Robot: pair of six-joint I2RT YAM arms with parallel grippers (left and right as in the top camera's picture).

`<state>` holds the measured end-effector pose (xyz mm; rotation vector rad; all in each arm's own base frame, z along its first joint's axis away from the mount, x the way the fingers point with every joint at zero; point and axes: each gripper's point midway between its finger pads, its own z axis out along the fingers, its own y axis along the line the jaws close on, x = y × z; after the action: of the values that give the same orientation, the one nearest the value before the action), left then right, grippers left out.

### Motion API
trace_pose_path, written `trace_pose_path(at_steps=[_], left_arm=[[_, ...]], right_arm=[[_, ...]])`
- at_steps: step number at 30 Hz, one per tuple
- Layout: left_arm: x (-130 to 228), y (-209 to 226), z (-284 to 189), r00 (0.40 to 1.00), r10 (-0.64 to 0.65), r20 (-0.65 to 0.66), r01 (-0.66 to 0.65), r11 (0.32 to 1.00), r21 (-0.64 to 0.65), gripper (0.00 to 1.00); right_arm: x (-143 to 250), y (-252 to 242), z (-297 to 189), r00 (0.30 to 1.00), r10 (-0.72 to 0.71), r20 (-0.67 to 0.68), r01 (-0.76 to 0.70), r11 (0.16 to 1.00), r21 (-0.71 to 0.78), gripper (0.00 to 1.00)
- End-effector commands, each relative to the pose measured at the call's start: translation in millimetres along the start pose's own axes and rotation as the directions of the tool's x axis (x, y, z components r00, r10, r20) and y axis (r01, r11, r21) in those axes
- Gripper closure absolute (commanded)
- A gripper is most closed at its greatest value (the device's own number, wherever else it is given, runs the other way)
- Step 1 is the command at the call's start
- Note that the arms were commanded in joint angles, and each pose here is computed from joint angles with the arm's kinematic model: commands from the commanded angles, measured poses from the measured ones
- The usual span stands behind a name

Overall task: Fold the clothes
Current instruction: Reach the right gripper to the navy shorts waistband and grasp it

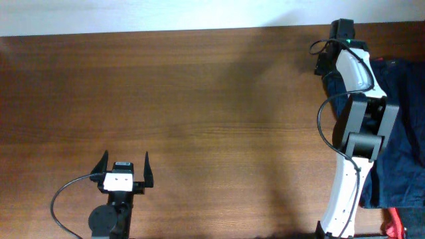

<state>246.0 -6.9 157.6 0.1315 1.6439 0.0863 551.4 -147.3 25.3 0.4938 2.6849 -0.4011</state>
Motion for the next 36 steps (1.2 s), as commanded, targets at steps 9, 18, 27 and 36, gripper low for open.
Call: trace_pose_path(at_steps=[9, 18, 27, 36], left_arm=[[1.1, 0.2, -0.1, 1.0, 0.013, -0.002, -0.013, 1.0, -0.003, 0.01], [1.1, 0.3, -0.1, 1.0, 0.013, -0.002, -0.013, 1.0, -0.004, 0.01], [1.1, 0.2, -0.1, 1.0, 0.013, -0.002, -0.013, 1.0, -0.003, 0.01], [1.1, 0.3, -0.1, 1.0, 0.013, -0.002, -0.013, 1.0, -0.004, 0.01]], right_arm=[[10.9, 13.8, 0.3, 0.999, -0.001, -0.05, -0.003, 0.997, -0.081, 0.32], [19.8, 19.0, 5.9, 0.995, 0.053, -0.079, -0.061, 0.993, -0.101, 0.24], [20.3, 20.8, 15.6, 0.996, 0.058, -0.063, -0.064, 0.993, -0.1, 0.33], [26.4, 21.8, 26.3, 0.995, 0.054, -0.079, -0.061, 0.994, -0.095, 0.64]])
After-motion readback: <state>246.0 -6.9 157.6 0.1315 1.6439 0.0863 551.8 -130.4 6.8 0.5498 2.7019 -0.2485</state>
